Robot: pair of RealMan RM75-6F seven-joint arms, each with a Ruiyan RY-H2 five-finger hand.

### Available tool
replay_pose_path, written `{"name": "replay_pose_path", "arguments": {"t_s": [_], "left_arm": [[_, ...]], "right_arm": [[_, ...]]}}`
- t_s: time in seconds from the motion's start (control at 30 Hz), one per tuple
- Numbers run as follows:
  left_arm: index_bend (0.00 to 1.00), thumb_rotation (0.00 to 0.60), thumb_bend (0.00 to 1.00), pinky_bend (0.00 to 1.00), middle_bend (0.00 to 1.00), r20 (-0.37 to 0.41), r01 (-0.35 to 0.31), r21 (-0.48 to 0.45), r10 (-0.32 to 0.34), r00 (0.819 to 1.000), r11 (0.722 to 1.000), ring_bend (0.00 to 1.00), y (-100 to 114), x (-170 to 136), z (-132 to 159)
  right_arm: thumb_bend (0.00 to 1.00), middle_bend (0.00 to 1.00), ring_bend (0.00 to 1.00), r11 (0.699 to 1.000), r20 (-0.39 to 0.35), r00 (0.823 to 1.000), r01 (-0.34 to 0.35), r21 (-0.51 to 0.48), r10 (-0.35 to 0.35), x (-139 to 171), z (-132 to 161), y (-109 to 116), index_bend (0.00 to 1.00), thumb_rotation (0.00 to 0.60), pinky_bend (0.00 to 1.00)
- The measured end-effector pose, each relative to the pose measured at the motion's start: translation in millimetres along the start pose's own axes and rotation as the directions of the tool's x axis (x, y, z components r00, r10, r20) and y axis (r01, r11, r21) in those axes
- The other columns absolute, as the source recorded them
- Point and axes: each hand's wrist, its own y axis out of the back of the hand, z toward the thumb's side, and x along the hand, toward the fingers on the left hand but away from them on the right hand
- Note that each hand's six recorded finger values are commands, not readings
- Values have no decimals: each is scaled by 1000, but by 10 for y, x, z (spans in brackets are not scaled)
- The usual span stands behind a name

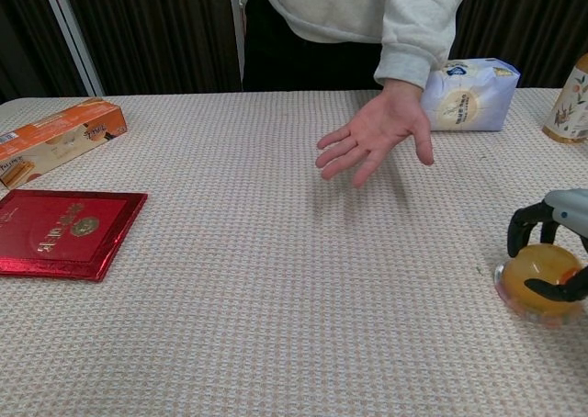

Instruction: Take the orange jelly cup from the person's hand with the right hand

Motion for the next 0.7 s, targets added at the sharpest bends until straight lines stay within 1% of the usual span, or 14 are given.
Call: {"name": "replay_pose_path", "arguments": {"t_s": [0.07,0.1,0.13,0.17,0.2,0.27,0.33,0.5,0.6,0.63,0.7], "left_arm": [[0,600,80,0,0,1,-1,-1,1,1000,1000,0,3,0,0],[0,600,80,0,0,1,-2,-2,2,1000,1000,0,4,1,0],[0,600,81,0,0,1,-2,-3,2,1000,1000,0,5,1,-1],[0,600,81,0,0,2,-3,-3,3,1000,1000,0,7,2,-1],[0,600,82,0,0,3,-5,-3,5,1000,1000,0,11,3,-1],[0,600,82,0,0,3,-6,-4,6,1000,1000,0,12,2,-2],[0,600,81,0,0,3,-7,-3,7,1000,1000,0,15,1,-4],[0,600,82,0,0,0,-10,-2,10,1000,1000,0,20,-3,-15],[0,600,81,0,0,-2,-9,0,9,1000,1000,0,18,-3,-22],[0,600,81,0,0,-3,-10,2,10,1000,1000,0,17,-4,-25],[1,600,83,0,0,-5,-10,3,10,1000,1000,0,16,-6,-31]], "right_arm": [[236,107,47,1000,-1,1000,-8,-2,8,6,17,-26,263,600,213],[225,65,19,1000,-7,1000,-12,-2,12,11,33,-29,229,600,168],[211,21,1,1000,-11,1000,-13,-1,13,15,44,-21,193,600,101],[201,2,0,1000,-14,1000,-13,-1,13,21,54,-10,170,600,52],[196,0,0,1000,-16,1000,-11,3,11,28,61,11,158,600,26],[193,0,0,1000,-18,1000,-5,19,5,40,64,52,147,600,2],[192,0,0,999,-23,1000,16,40,-16,65,70,136,144,600,0],[190,0,0,992,-46,994,100,81,-96,164,37,377,141,600,0],[188,0,0,977,-61,984,176,119,-170,296,-79,556,138,600,0],[188,0,0,974,-65,981,190,126,-183,322,-104,582,136,600,0],[188,0,0,959,-77,970,241,150,-231,415,-205,670,123,600,0]]}}
